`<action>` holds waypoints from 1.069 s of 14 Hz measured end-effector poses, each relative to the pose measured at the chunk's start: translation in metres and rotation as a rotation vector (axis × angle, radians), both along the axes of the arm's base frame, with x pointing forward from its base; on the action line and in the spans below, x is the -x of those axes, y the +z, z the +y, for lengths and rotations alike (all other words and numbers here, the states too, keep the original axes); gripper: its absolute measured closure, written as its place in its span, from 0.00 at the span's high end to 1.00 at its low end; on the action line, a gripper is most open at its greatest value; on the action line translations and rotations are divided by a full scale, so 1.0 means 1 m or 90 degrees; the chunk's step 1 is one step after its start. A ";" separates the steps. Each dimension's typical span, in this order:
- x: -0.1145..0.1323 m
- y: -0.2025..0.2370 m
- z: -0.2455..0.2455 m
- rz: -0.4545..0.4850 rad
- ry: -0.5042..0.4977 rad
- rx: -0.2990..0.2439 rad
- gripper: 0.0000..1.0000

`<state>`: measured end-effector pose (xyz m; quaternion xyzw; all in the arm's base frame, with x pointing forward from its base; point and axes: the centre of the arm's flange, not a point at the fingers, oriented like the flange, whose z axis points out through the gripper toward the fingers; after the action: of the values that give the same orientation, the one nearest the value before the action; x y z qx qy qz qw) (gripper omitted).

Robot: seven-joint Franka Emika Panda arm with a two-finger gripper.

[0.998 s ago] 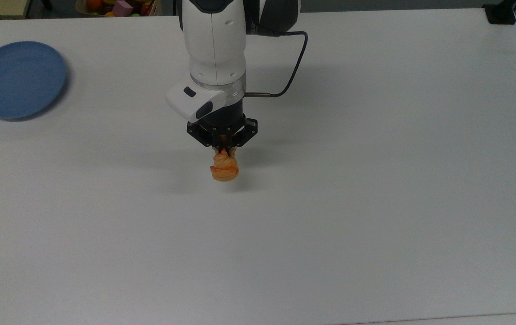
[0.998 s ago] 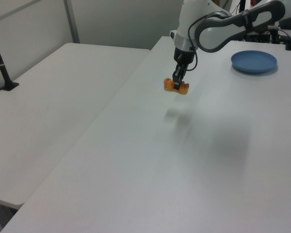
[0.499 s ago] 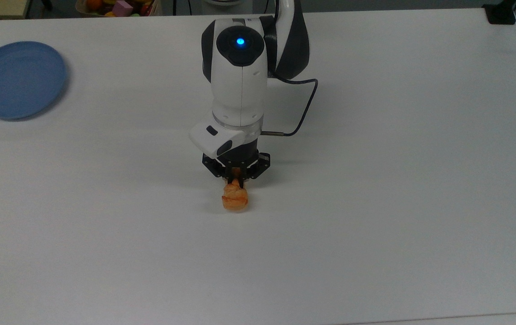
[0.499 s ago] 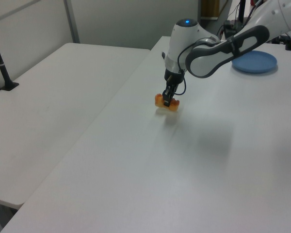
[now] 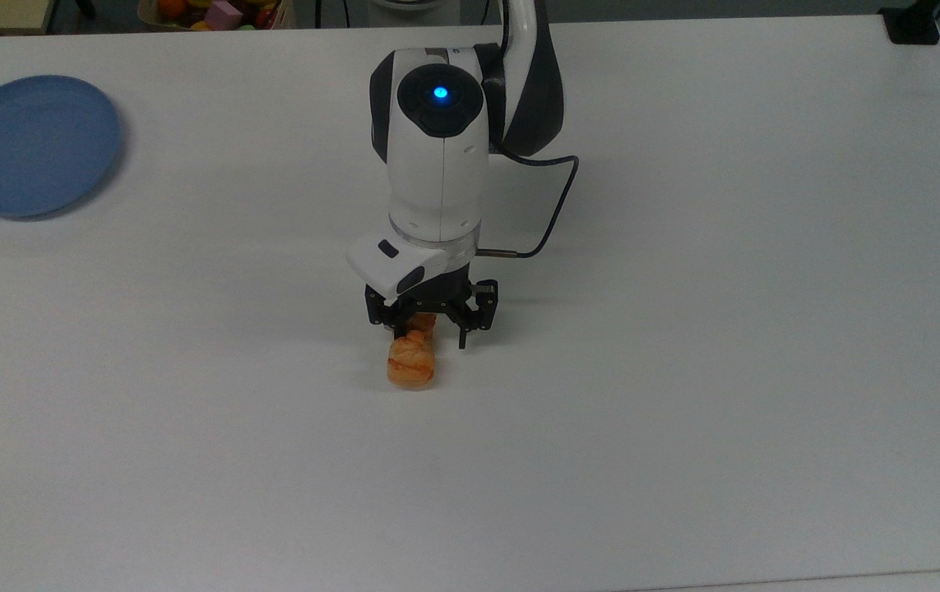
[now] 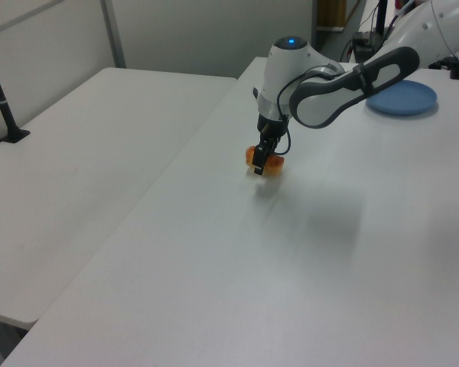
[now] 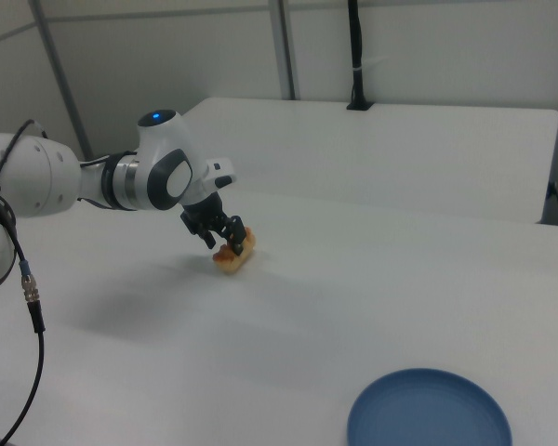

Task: Put the bread on the table

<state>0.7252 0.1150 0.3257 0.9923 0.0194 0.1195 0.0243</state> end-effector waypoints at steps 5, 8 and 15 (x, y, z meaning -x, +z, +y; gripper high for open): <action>0.000 0.000 0.000 0.000 0.001 0.001 1.00; -0.003 0.012 -0.001 -0.013 0.001 0.001 1.00; 0.068 0.162 -0.088 0.090 -0.085 0.008 1.00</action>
<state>0.6574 0.0267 0.4881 0.9972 -0.0446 0.0472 0.0369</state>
